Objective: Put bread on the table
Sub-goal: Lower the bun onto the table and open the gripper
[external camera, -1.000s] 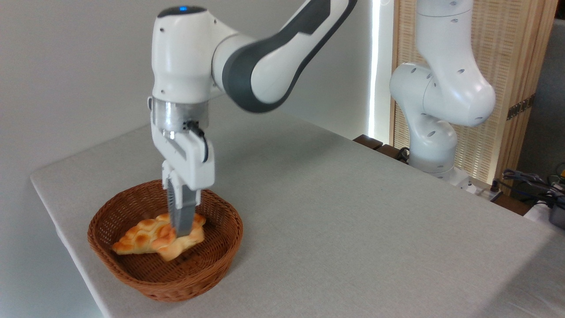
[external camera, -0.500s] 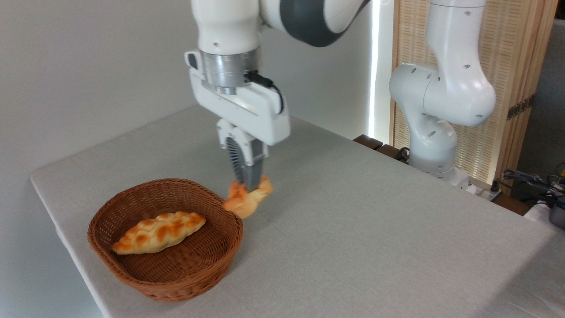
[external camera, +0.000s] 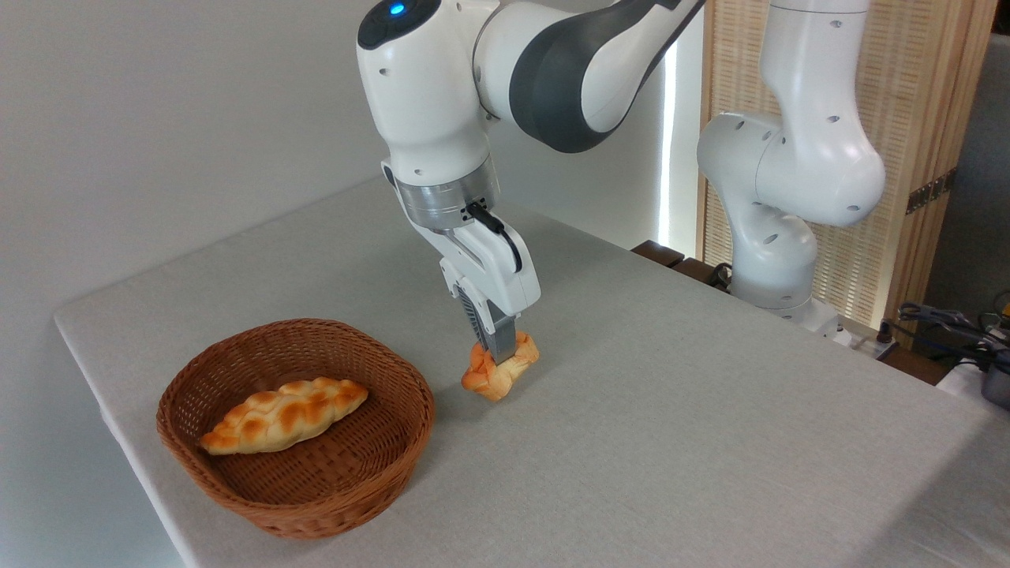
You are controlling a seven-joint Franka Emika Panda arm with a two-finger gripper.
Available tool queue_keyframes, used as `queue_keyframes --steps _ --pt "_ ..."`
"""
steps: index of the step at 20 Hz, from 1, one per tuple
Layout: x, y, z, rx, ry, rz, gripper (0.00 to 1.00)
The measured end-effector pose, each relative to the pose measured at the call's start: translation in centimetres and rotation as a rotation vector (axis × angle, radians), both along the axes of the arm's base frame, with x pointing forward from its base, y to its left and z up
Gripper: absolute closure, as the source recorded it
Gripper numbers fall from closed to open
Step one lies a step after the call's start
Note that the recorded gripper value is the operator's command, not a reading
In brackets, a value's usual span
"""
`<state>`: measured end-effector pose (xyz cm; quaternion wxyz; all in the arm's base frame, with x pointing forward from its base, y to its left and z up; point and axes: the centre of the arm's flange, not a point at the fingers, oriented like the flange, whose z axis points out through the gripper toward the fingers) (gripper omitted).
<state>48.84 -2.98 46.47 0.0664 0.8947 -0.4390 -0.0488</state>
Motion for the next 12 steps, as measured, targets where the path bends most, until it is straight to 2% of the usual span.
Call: queue_keyframes --steps 12 --pt "-0.08 -0.15 -0.16 0.000 0.003 -0.006 0.00"
